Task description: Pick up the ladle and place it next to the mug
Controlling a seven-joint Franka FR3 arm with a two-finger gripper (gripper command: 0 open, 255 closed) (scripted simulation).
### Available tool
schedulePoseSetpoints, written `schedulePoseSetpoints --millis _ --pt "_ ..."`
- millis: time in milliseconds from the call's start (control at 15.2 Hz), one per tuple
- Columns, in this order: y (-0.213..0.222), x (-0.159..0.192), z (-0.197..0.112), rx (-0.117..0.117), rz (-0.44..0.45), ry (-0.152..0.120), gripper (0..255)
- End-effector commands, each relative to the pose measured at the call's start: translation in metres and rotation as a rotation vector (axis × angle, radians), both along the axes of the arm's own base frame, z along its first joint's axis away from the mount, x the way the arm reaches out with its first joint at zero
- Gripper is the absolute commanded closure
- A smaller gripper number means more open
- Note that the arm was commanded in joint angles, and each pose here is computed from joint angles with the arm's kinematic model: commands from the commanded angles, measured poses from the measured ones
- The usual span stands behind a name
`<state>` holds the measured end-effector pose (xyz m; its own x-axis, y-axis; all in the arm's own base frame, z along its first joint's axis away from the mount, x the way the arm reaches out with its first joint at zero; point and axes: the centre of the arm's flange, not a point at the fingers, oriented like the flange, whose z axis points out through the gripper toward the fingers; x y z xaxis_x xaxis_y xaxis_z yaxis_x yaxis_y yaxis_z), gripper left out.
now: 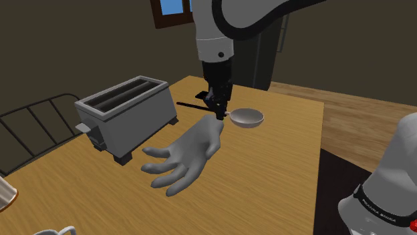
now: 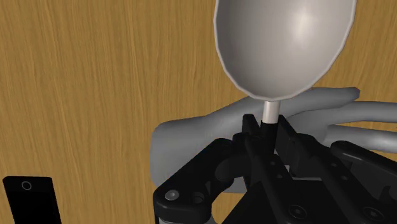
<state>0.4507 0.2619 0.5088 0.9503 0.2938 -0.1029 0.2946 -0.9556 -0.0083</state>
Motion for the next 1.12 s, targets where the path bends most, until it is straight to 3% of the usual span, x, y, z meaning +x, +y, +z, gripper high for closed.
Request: schedulePoseSetpoints --millis 0,1056 --pt "0.027 -0.006 0.0 0.0 -0.002 0.001 255" --pt "0.23 -0.062 0.0 0.0 -0.002 0.001 255"
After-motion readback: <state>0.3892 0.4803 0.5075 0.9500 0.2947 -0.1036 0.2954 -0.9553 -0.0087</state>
